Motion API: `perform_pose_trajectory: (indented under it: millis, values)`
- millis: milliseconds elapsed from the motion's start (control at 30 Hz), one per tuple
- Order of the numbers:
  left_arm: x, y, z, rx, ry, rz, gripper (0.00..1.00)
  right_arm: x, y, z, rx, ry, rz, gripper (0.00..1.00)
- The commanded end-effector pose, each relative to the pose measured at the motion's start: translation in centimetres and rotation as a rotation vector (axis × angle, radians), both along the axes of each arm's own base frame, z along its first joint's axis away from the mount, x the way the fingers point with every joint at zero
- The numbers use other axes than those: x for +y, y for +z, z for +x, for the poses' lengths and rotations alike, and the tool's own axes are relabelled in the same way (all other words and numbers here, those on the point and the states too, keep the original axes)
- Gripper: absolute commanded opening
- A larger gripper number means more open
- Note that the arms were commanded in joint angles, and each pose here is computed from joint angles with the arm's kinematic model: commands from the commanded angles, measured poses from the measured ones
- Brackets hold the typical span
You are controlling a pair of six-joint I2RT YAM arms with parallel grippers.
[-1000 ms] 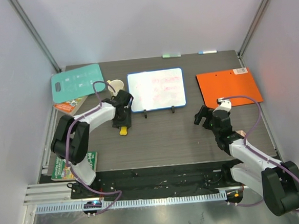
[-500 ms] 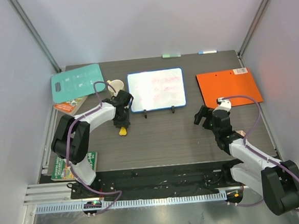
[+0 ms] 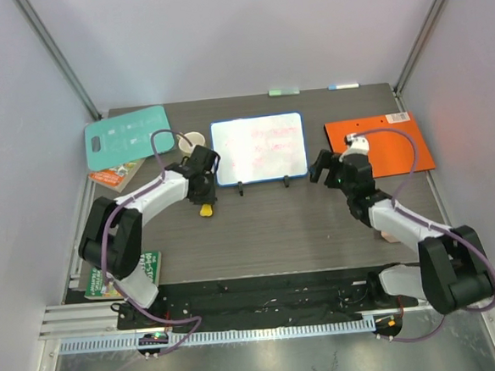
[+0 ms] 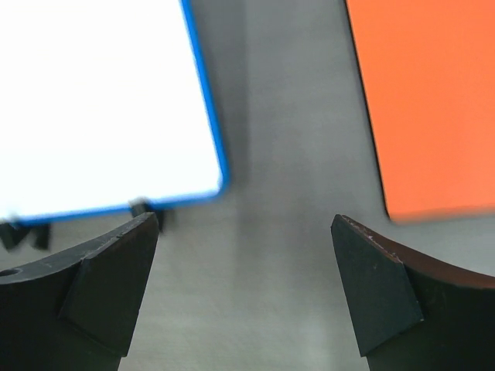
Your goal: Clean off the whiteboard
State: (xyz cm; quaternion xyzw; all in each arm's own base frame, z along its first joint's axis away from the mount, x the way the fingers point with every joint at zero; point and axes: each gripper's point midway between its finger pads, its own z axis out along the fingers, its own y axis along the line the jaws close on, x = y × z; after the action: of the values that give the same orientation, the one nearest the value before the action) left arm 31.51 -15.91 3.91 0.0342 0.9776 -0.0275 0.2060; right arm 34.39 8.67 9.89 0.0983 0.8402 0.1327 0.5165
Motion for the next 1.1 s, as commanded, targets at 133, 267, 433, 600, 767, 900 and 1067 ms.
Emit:
perform_pose_trajectory:
  millis: [133,267,433,600,767,900,1067]
  values:
    - [-2.8,10.3,6.4,-0.36,-0.037,-0.025,0.0,3.4,13.1,11.0,-0.359,0.178,0.033,1.0]
    - [-4.1,12.5,8.4,-0.439,-0.032,-0.002,0.0,3.2,14.2,14.7,-0.408,0.305,0.21,0.95]
    - [-7.2,12.1,10.9,-0.475,-0.101,0.087,0.0,2.5,9.8,18.3,-0.376,0.431,0.519,1.0]
    - [-9.7,11.9,11.9,-0.502,-0.147,0.16,0.0,1.5,6.7,19.2,-0.333,0.369,0.457,1.0]
    - [-10.0,11.3,12.2,-0.533,-0.125,0.173,0.0,0.1,6.1,20.0,-0.3,0.289,0.367,1.0]
    - [-10.1,11.2,12.4,-0.548,-0.115,0.162,0.0,1.1,5.7,20.3,-0.304,0.339,0.435,0.96]
    - [-10.3,11.8,12.7,-0.561,-0.11,0.158,0.0,2.8,6.8,20.7,-0.354,0.45,0.564,0.7]
